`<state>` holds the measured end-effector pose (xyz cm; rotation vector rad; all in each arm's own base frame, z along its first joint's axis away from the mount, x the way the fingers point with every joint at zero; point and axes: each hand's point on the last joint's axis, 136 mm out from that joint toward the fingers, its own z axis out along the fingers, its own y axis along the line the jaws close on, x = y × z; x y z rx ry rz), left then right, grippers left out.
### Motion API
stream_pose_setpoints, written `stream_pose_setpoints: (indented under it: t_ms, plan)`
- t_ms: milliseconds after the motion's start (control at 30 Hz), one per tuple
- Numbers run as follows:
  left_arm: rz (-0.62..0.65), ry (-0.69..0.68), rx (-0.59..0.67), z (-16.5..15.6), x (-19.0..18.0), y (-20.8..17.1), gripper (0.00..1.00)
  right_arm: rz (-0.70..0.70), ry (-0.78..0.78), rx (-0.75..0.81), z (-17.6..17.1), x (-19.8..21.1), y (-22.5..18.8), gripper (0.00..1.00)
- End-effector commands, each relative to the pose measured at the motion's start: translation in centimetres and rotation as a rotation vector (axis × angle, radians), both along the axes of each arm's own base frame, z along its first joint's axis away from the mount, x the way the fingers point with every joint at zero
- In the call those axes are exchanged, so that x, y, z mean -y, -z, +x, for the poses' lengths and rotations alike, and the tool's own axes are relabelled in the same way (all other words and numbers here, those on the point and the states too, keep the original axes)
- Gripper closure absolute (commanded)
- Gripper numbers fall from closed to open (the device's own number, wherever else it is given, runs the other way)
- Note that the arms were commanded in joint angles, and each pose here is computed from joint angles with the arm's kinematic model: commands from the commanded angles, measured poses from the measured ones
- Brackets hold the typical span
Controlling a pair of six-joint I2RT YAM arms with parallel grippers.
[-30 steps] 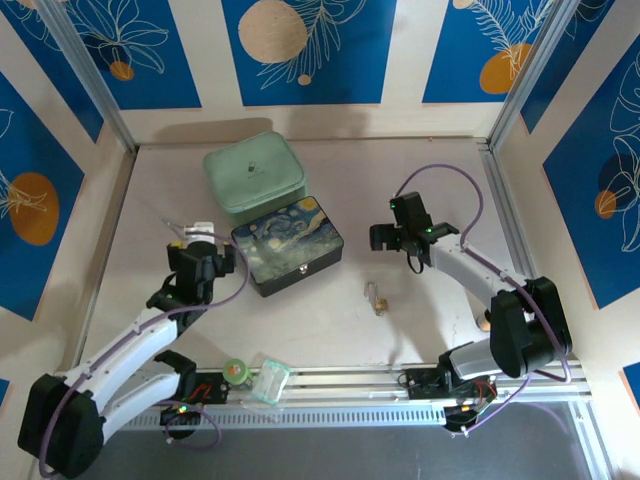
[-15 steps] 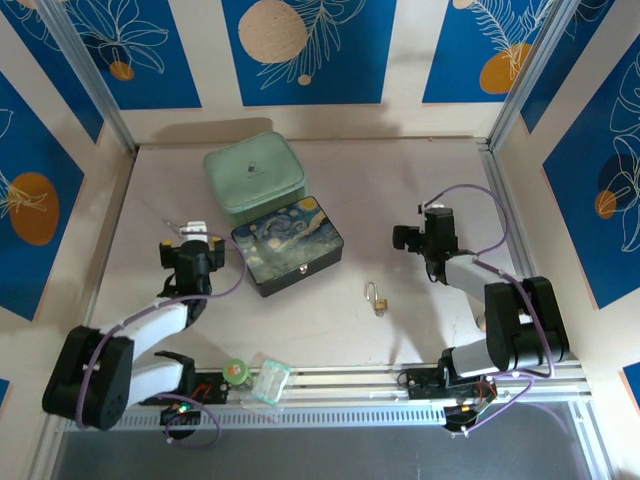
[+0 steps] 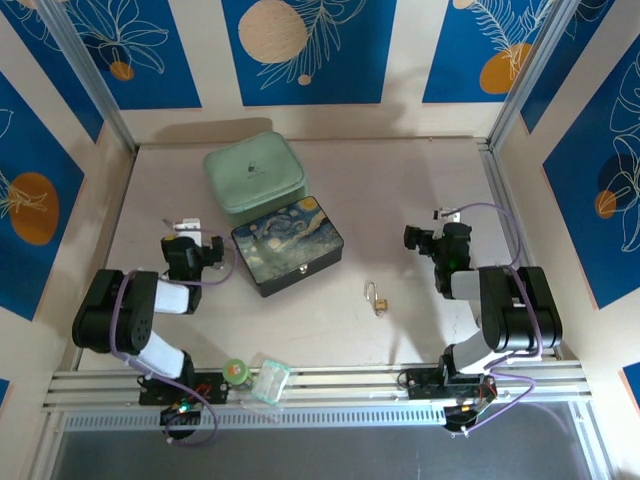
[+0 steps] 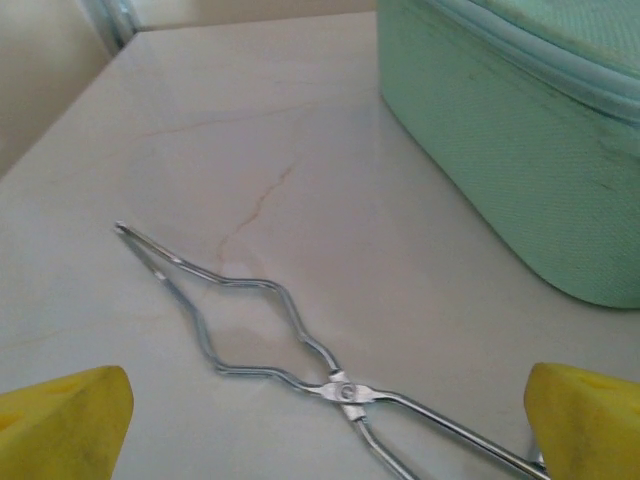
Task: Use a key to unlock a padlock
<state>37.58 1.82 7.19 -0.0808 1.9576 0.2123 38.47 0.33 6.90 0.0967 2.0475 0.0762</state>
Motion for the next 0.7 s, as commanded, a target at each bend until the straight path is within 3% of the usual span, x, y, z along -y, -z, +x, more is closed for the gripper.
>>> stream_pose_setpoints:
  t_ms: [0,667]
  plan:
    - [-0.036,0.076,0.108,1.30,1.32,-2.43,0.01,0.010,-0.061,0.111,1.31,-1.38,-2.60,0.01]
    - [-0.027,0.103,0.080,1.77,1.91,-2.27,0.01,0.024,-0.073,0.100,1.35,-1.41,-2.51,0.01]
